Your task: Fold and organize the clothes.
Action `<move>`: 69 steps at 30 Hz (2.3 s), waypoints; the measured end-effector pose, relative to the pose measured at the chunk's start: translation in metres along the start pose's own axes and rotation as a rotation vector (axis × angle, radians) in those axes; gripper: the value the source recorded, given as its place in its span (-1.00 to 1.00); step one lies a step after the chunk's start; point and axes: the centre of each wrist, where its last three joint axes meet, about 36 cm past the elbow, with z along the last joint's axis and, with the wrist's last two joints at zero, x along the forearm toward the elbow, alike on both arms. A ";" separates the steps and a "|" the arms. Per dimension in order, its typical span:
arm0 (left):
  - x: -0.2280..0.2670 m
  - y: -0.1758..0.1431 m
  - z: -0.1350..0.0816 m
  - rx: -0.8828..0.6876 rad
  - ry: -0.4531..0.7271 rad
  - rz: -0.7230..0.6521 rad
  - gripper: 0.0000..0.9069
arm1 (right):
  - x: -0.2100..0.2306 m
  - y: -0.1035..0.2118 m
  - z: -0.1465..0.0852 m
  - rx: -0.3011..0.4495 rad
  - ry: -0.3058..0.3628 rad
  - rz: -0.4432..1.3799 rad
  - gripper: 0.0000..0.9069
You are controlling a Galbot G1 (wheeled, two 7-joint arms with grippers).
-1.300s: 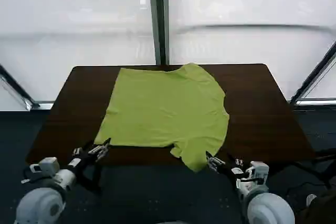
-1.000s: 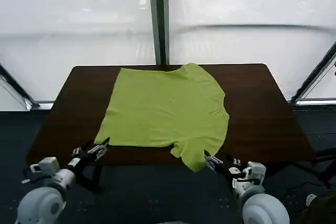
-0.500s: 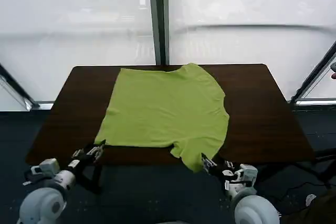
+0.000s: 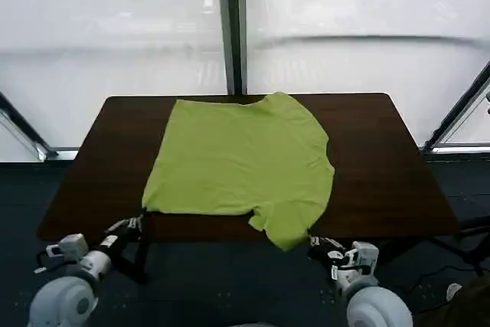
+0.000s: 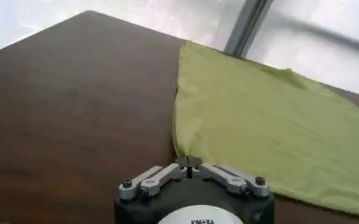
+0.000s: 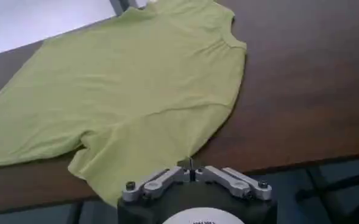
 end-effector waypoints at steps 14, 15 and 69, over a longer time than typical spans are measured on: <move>0.030 -0.004 -0.001 0.011 -0.020 -0.027 -1.00 | -0.019 -0.010 -0.027 0.026 -0.193 -0.053 -1.00; 0.030 -0.006 -0.002 0.016 -0.028 -0.023 -1.00 | -0.022 -0.010 -0.029 0.028 -0.200 -0.055 -1.00; -0.142 -0.007 -0.080 -0.023 -0.201 0.089 -1.00 | -0.209 -0.020 -0.081 0.042 -0.425 -0.042 -1.00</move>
